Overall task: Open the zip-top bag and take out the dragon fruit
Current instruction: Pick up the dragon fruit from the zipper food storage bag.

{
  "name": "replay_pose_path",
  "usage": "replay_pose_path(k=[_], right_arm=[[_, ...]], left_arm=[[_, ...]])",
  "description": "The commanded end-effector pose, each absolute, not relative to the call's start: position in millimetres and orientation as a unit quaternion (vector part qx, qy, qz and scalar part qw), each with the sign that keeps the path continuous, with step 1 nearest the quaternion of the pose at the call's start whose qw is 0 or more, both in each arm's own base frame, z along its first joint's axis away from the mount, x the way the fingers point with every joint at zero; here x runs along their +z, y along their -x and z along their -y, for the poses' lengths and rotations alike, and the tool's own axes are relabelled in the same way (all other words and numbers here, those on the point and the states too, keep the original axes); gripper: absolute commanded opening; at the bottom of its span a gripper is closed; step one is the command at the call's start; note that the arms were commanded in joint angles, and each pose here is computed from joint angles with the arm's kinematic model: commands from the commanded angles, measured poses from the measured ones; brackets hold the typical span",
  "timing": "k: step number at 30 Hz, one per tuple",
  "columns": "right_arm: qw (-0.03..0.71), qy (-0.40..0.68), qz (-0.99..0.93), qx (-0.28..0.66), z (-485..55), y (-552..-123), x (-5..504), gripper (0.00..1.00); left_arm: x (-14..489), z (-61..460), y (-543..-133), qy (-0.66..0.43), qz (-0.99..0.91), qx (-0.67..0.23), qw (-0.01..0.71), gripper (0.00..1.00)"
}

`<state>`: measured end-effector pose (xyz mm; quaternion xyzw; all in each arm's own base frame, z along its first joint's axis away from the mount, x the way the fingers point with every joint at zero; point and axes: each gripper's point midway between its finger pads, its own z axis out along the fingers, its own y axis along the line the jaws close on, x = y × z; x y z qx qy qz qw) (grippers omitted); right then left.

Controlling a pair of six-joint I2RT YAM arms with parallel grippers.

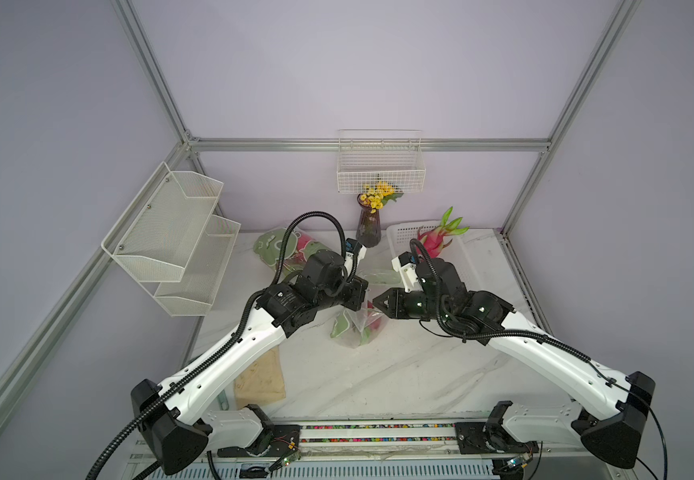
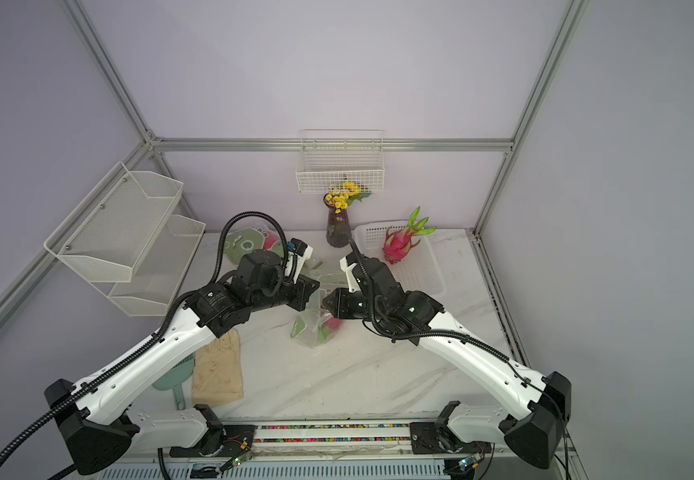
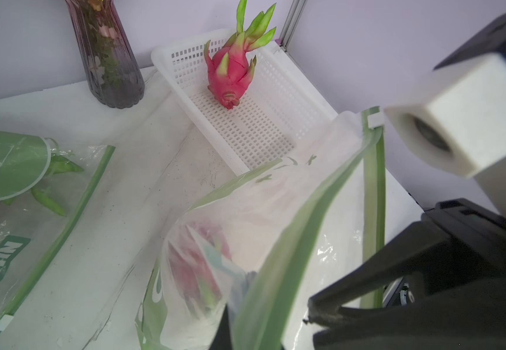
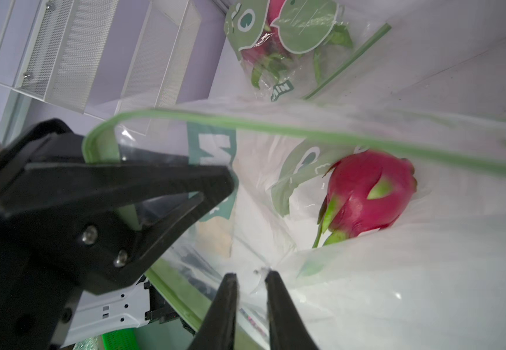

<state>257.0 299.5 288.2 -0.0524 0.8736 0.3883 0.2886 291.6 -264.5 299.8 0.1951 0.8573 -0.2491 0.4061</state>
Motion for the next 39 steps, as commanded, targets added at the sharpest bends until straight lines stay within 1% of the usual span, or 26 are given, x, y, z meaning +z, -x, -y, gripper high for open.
replay_pose_path(k=[1,4,6,10,14,22,28,34,35,39], right_arm=[[0.331,0.026,-0.862,0.383,-298,-275,301,0.24],[0.335,0.026,-0.854,0.398,-305,-278,303,0.24],[0.332,0.021,-0.856,0.396,-307,-282,296,0.25],[0.310,0.012,-0.871,0.380,-314,-289,273,0.29],[0.279,0.006,-0.895,0.347,-318,-294,234,0.29],[0.235,-0.023,-0.921,0.308,-300,-280,183,0.29],[0.208,-0.038,-0.932,0.295,-288,-265,158,0.29],[0.180,-0.047,-0.932,0.310,-293,-256,138,0.29],[0.176,-0.047,-0.933,0.311,-294,-255,136,0.29],[0.165,-0.045,-0.935,0.312,-301,-254,126,0.29]], left_arm=[[313,264,-293,-0.172,-0.847,-0.265,0.428,0.00],[307,265,-292,-0.171,-0.849,-0.265,0.423,0.00],[306,267,-290,-0.171,-0.849,-0.272,0.420,0.00],[307,271,-289,-0.170,-0.842,-0.290,0.422,0.00],[309,271,-289,-0.162,-0.840,-0.297,0.424,0.00],[315,265,-287,-0.126,-0.828,-0.320,0.444,0.00],[309,266,-285,-0.115,-0.827,-0.333,0.439,0.00],[299,274,-283,-0.111,-0.828,-0.347,0.426,0.00],[297,275,-283,-0.115,-0.828,-0.347,0.424,0.01],[278,266,-288,-0.123,-0.842,-0.312,0.423,0.16]])
